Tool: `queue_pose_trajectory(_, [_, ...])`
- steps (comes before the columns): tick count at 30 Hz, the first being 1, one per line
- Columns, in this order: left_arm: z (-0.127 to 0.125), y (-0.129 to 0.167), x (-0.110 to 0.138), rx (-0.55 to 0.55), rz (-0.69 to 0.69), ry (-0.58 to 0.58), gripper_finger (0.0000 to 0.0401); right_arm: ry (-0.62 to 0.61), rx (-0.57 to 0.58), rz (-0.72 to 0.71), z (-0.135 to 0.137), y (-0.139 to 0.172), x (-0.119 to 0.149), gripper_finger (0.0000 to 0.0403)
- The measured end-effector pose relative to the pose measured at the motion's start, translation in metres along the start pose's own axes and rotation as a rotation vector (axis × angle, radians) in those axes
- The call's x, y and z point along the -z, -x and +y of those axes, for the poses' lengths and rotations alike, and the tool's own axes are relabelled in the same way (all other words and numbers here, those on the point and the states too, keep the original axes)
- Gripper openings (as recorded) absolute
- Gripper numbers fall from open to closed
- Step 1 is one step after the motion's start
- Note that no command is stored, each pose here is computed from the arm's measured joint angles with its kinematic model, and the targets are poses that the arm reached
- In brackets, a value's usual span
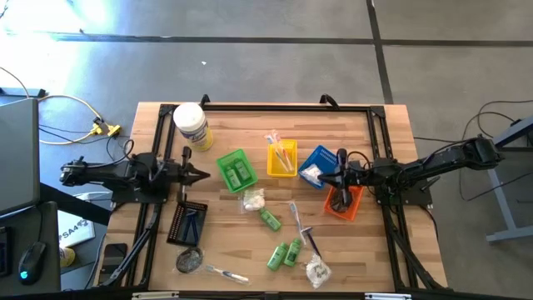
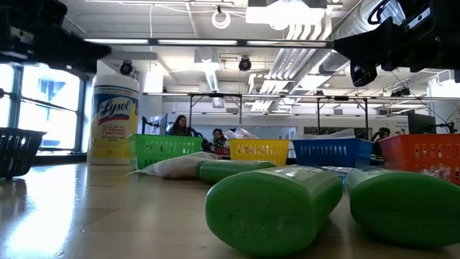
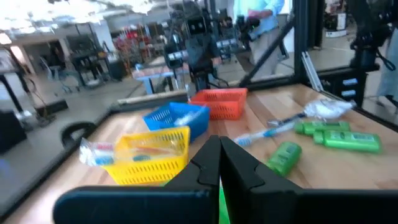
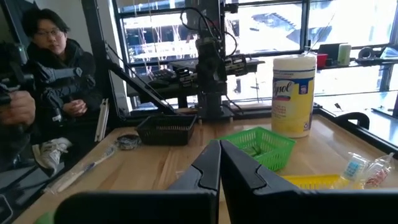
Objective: Pick & Place Travel size toiletries
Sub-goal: Put the hairbrush into the orange bin
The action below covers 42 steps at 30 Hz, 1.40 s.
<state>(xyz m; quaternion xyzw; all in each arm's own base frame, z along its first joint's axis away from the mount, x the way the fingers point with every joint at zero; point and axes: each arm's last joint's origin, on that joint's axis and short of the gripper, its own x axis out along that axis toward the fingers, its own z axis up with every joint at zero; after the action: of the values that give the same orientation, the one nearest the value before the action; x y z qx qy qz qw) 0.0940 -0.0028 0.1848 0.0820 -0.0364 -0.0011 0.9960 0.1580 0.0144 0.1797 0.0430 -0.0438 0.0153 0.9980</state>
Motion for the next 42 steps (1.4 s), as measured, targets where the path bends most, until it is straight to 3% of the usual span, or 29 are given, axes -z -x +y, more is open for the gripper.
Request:
queue_pose_trajectory(3, [0.002, 0.002, -0.012, -0.018, -0.047, -0.017, 0.0000, -0.023, 0.011, -0.019, 0.000, 0.000, -0.002, 0.0002])
queue_pose_trajectory(10, [0.002, 0.001, -0.009, -0.006, -0.007, -0.012, 0.0000, -0.096, 0.024, -0.022, -0.001, 0.000, -0.002, 0.0002])
queue_pose_trajectory(33, [0.001, 0.000, -0.006, 0.010, 0.014, 0.042, 0.0000, -0.036, 0.002, 0.049, 0.000, -0.005, 0.008, 0.0002])
queue_pose_trajectory(42, [0.001, 0.000, -0.007, 0.006, -0.001, 0.025, 0.0000, -0.023, 0.035, 0.092, 0.001, -0.022, 0.007, 0.0002])
